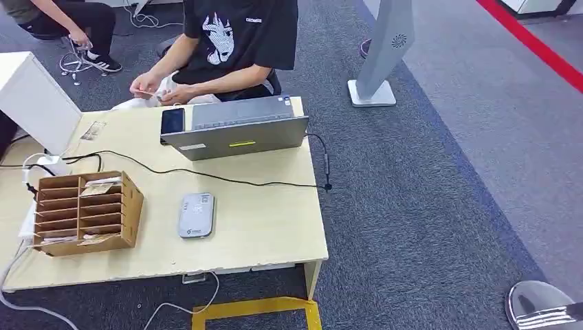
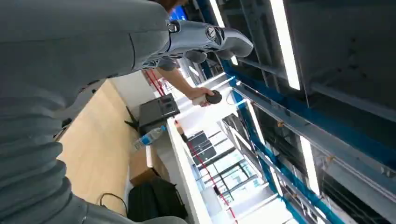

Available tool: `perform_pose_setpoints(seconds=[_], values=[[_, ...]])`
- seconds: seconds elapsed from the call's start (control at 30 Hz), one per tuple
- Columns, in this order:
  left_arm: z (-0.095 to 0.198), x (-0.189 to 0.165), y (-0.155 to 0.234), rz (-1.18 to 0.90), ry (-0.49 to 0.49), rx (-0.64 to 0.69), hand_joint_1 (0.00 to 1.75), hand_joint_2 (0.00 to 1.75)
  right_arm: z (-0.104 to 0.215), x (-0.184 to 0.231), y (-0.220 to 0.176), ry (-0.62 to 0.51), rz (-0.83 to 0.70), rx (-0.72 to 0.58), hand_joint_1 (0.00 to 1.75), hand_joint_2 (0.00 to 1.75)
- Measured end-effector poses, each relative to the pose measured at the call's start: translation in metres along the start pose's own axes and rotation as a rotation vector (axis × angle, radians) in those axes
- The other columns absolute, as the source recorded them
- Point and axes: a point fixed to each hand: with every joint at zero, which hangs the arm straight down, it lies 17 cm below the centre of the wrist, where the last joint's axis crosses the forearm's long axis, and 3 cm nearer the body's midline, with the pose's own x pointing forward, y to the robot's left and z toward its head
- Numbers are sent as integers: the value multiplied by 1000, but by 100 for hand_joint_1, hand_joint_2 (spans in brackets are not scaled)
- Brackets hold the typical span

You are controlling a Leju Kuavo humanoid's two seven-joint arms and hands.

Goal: Pass the card to the sensor for recognition and then transmit it.

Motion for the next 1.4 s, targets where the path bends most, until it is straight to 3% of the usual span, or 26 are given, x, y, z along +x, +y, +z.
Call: perform_pose_setpoints(seconds=[0.43,0.8,1.07,1.4], values=[[-24,-45,-81,-122,-52,-168,0,175,-6,16,-19,-20,-6,-13,0,175],[-23,-45,-138,-162,-87,-295,0,175,-9,19,-26,-24,-14,-23,0,175],[-27,-25,-193,-138,-125,-386,0,175,-10,27,-31,-39,-27,-25,0,175],[-20,26,-240,-47,-172,-465,0,175,-11,35,-37,-51,-29,-33,0,175]])
